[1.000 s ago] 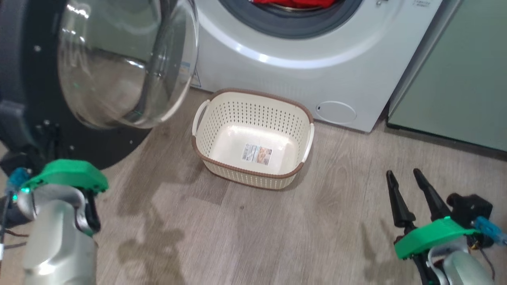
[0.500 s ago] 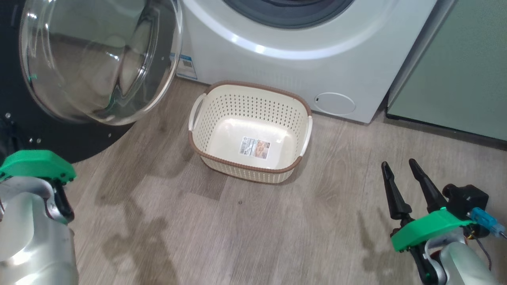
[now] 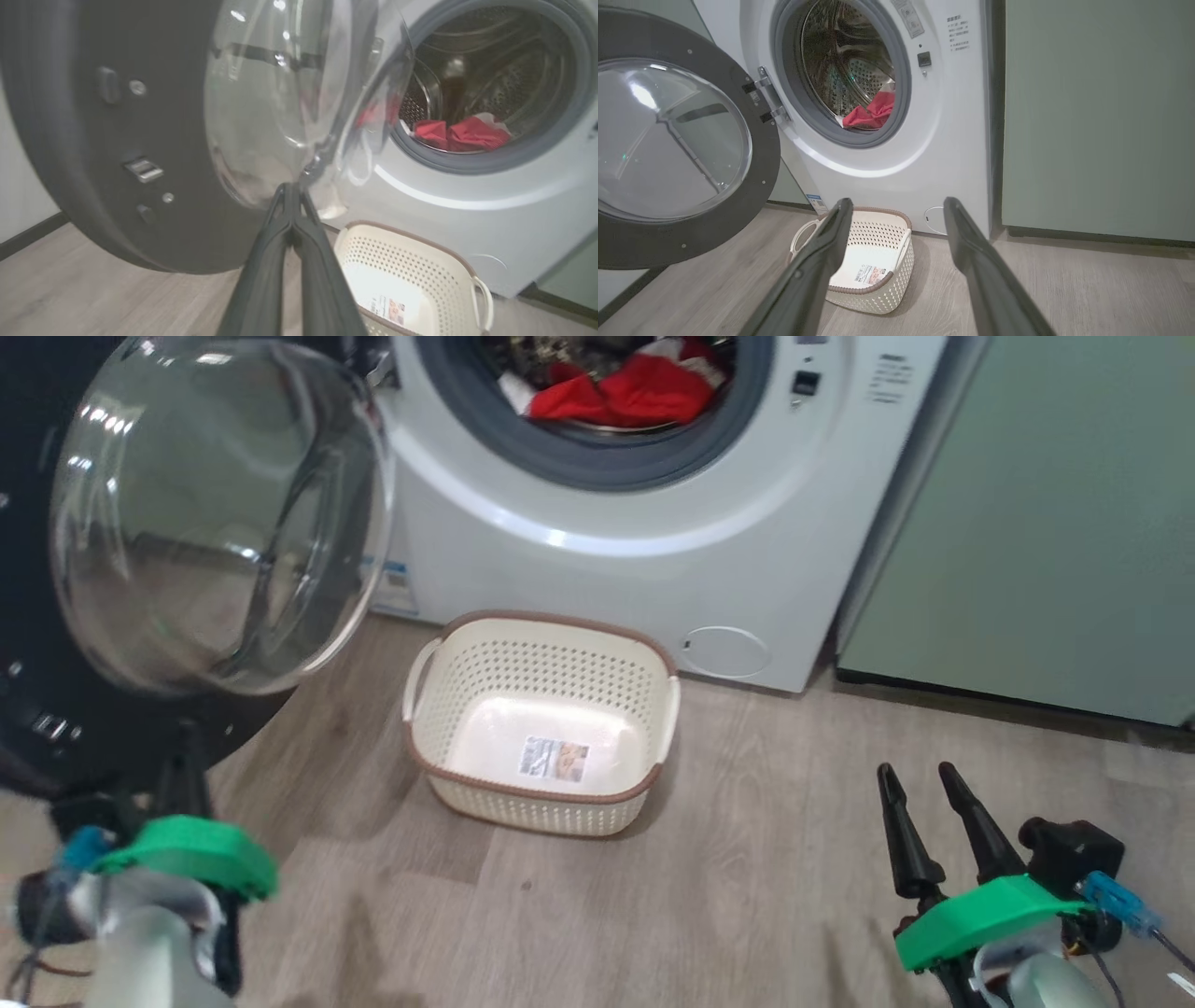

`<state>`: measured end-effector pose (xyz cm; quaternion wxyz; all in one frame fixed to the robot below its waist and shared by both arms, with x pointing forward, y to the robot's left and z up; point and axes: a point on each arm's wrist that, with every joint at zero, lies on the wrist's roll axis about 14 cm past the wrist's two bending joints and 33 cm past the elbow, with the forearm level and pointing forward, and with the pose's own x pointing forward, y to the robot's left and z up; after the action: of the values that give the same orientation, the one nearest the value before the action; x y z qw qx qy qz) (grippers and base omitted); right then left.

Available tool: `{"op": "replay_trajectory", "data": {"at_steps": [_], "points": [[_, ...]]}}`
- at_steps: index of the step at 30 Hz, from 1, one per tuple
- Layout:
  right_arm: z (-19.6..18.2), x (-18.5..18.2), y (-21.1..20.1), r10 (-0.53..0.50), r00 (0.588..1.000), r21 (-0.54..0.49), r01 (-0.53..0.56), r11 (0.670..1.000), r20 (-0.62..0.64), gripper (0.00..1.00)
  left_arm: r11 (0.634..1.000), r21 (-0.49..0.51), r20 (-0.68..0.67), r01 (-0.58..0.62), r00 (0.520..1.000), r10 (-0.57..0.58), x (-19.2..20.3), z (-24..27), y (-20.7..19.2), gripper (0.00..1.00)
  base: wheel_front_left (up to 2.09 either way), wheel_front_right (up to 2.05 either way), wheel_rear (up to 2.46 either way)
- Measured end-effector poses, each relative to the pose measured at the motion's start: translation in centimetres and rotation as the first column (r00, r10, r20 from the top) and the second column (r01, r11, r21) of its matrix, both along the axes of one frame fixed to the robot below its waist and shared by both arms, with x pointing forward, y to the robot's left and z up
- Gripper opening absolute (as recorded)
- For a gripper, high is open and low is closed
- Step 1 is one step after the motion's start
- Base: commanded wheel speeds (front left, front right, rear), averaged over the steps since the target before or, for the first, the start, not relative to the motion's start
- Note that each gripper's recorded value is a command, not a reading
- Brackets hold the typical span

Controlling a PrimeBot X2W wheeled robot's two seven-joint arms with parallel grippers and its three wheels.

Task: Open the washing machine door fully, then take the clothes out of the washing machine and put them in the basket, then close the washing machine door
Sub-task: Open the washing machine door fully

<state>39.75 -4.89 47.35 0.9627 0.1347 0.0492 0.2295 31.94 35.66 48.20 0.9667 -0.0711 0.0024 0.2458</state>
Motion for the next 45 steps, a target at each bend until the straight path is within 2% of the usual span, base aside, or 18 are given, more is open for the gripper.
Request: {"op": "replay_trajectory", "data": {"at_steps": [4, 11, 13, 14, 15, 28, 35, 45], "points": [[0.8, -0.4, -1.4, -0.049, 0.999, 0.018, 0.048, 0.999, 0.015, 1.00, 0.990, 0.002, -0.002, 0.140, 0.990, -0.140, 1.5, -0.4, -4.1, 0.00, 0.00, 0.00, 0.00], [1.8, -1.2, -4.8, -0.151, 0.988, 0.033, 0.150, 0.988, 0.043, 1.00, 0.964, -0.007, 0.018, 0.267, 0.964, -0.267, 3.1, -0.3, -8.4, 0.00, 0.00, 0.00, 0.00], [1.7, -1.7, -5.8, -0.180, 0.983, 0.033, 0.179, 0.983, 0.042, 1.00, 0.953, -0.014, 0.026, 0.303, 0.953, -0.303, 3.5, -0.3, -9.8, 0.45, 0.00, 0.00, 0.00], [1.6, -1.9, -6.3, -0.196, 0.980, 0.034, 0.195, 0.980, 0.040, 1.00, 0.948, -0.012, 0.032, 0.319, 0.947, -0.319, 3.7, -0.1, -10.4, 0.76, 0.00, 0.00, 0.00], [1.6, -2.1, -6.8, -0.210, 0.977, 0.033, 0.208, 0.978, 0.041, 1.00, 0.942, -0.007, 0.035, 0.334, 0.942, -0.334, 3.9, 0.0, -10.9, 1.00, 0.00, 0.00, 0.00], [2.3, -4.0, -11.6, -0.344, 0.936, 0.037, 0.342, 0.939, 0.071, 1.00, 0.890, 0.027, 0.025, 0.454, 0.890, -0.455, 4.5, 0.1, -15.1, 1.00, 0.00, 0.00, 0.00], [2.3, -4.2, -12.1, -0.359, 0.931, 0.039, 0.357, 0.933, 0.070, 1.00, 0.879, 0.045, 0.021, 0.475, 0.879, -0.476, 4.5, 0.3, -15.6, 1.00, 0.00, 0.00, 0.00], [2.0, -4.4, -12.1, -0.359, 0.931, 0.038, 0.358, 0.933, 0.062, 1.00, 0.887, 0.051, 0.025, 0.460, 0.887, -0.461, 4.2, 0.4, -15.1, 1.00, 0.00, 0.00, 0.00]]}}
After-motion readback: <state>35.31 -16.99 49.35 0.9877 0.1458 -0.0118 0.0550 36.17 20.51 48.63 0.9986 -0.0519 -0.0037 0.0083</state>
